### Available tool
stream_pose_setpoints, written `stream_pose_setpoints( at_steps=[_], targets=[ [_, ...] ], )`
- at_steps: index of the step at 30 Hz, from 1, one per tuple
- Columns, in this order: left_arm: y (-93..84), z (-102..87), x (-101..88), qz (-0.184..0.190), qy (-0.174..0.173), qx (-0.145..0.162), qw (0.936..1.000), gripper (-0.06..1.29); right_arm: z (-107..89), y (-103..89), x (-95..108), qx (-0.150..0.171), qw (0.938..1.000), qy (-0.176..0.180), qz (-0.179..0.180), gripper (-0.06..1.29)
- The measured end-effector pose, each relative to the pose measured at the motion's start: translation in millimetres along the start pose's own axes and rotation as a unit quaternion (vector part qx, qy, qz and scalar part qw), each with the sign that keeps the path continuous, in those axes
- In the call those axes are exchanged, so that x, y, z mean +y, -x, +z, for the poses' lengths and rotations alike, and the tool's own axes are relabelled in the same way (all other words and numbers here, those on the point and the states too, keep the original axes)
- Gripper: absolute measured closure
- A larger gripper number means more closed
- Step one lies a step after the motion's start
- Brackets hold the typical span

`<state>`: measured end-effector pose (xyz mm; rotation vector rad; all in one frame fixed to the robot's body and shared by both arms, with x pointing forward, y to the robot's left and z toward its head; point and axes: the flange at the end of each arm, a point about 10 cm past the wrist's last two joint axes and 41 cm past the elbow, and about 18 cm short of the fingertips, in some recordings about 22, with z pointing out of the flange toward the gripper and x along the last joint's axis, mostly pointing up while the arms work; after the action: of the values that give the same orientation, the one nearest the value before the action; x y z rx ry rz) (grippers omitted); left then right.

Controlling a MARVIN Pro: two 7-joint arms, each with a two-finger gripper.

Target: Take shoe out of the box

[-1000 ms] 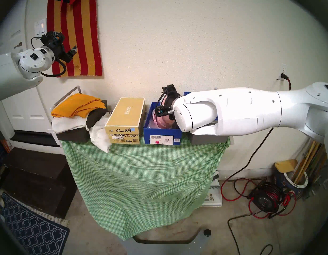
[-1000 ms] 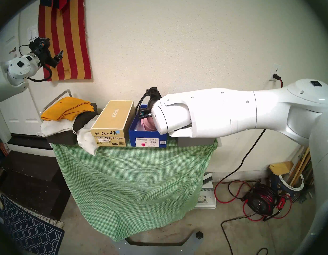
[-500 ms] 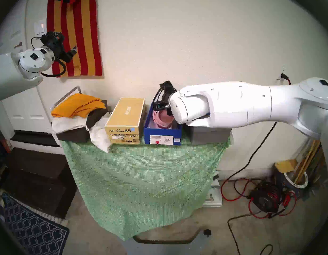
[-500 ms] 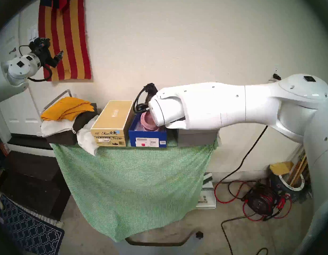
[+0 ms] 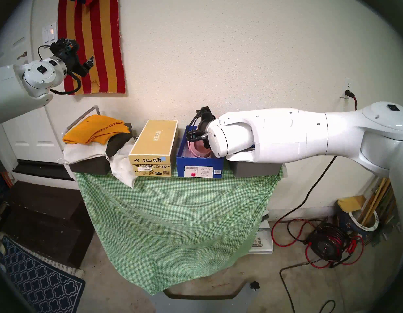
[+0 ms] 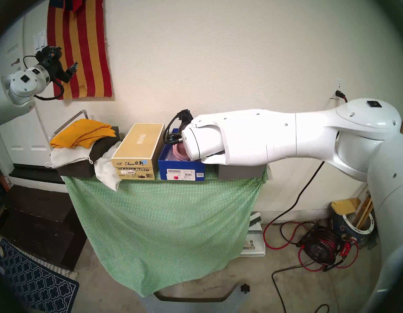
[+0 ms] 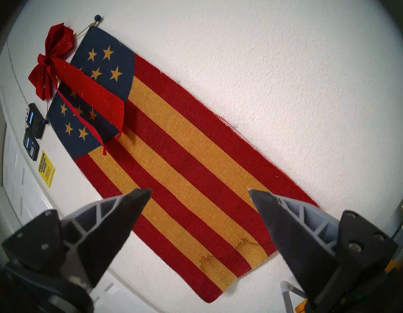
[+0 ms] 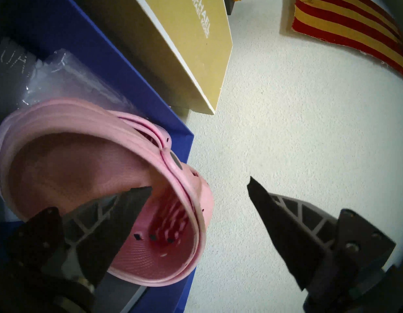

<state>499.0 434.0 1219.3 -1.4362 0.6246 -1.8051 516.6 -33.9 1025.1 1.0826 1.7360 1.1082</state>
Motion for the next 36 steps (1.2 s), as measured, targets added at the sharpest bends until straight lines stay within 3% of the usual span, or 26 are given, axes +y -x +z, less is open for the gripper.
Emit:
stream_pose_setpoints(
  at_steps=[7, 14, 20, 31, 32, 33, 34, 36],
  targets=[
    [0.0, 0.0, 0.0, 0.0, 0.0, 0.0, 1.0, 0.01, 8.2, 24.1, -3.8, -0.012, 0.9999, 0.003, -0.009, 0.02],
    [0.0, 0.0, 0.0, 0.0, 0.0, 0.0, 1.0, 0.01, 22.5, 41.2, 6.0, -0.012, 0.9997, 0.015, -0.016, 0.02],
    [0.0, 0.0, 0.0, 0.0, 0.0, 0.0, 1.0, 0.01, 34.7, 37.7, 12.6, -0.001, 0.9997, 0.023, -0.007, 0.02],
    [0.0, 0.0, 0.0, 0.0, 0.0, 0.0, 1.0, 0.01, 46.7, 25.1, 1.5, 0.022, 0.9995, 0.02, 0.01, 0.02],
    [0.0, 0.0, 0.0, 0.0, 0.0, 0.0, 1.0, 0.01, 47.2, 24.5, 1.6, 0.023, 0.9995, 0.021, 0.01, 0.56],
    [0.0, 0.0, 0.0, 0.0, 0.0, 0.0, 1.0, 0.01, 47.2, 24.1, 1.8, 0.024, 0.9994, 0.021, 0.009, 0.83],
    [0.0, 0.0, 0.0, 0.0, 0.0, 0.0, 1.0, 0.01, 47.1, 22.9, 2.3, 0.026, 0.9994, 0.024, 0.005, 1.22],
    [0.0, 0.0, 0.0, 0.0, 0.0, 0.0, 1.0, 0.01, 46.2, 21.4, 3.4, 0.029, 0.9992, 0.027, -0.004, 1.22]
  ],
)
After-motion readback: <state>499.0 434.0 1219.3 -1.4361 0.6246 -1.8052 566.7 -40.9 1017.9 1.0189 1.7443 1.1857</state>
